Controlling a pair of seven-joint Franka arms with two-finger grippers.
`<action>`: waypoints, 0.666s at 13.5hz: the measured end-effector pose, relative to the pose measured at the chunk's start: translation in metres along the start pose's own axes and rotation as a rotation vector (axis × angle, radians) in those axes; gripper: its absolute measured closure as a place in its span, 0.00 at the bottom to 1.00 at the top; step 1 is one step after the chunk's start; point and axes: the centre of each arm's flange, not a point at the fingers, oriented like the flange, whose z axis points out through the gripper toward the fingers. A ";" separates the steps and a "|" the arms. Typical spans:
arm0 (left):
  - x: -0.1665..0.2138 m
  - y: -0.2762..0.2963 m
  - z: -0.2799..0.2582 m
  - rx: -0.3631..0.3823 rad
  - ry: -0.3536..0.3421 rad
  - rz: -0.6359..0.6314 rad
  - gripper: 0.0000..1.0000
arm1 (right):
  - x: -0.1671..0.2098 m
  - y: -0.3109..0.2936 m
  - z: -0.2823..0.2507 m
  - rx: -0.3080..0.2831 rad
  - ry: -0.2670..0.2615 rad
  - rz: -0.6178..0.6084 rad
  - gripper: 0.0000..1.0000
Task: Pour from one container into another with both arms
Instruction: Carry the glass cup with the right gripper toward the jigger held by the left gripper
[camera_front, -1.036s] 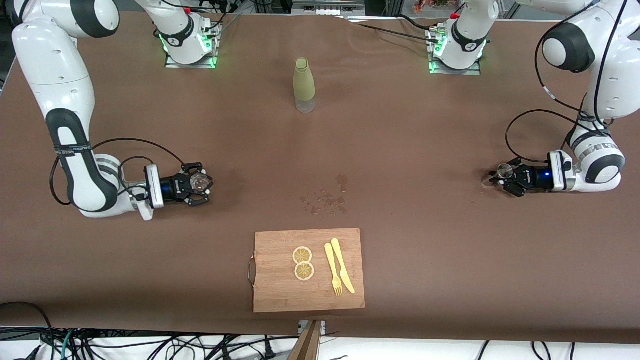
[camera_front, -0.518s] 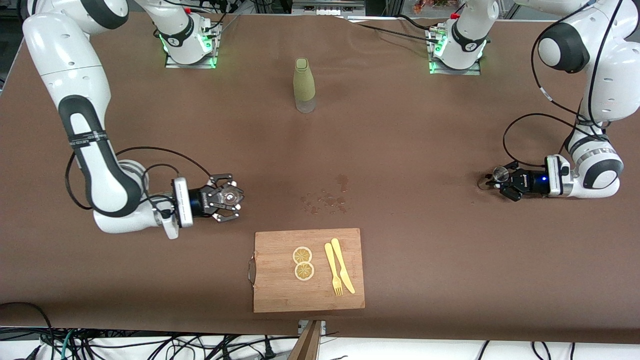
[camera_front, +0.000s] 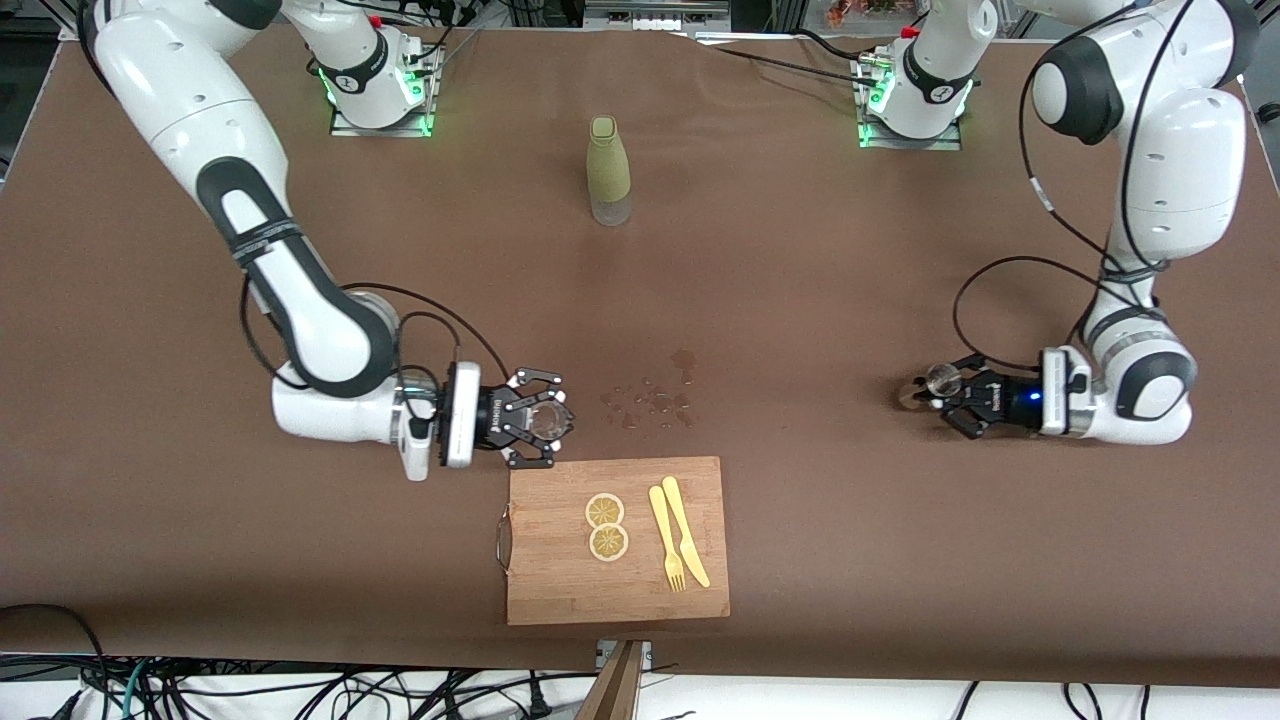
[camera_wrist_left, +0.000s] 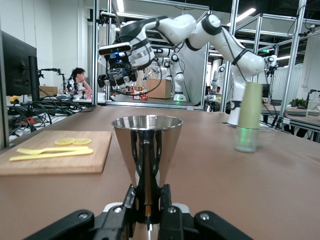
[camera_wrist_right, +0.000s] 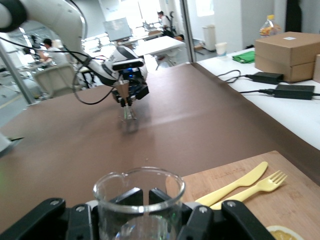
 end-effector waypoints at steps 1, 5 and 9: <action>0.000 -0.009 0.023 0.006 -0.006 0.007 0.79 | 0.008 -0.004 0.012 -0.051 -0.018 0.005 0.87; 0.005 -0.033 0.093 0.041 -0.005 -0.004 0.79 | 0.037 -0.043 0.072 -0.220 -0.078 -0.001 0.87; 0.013 -0.043 0.165 0.054 0.021 -0.034 0.79 | 0.054 -0.086 0.118 -0.287 -0.130 -0.097 0.87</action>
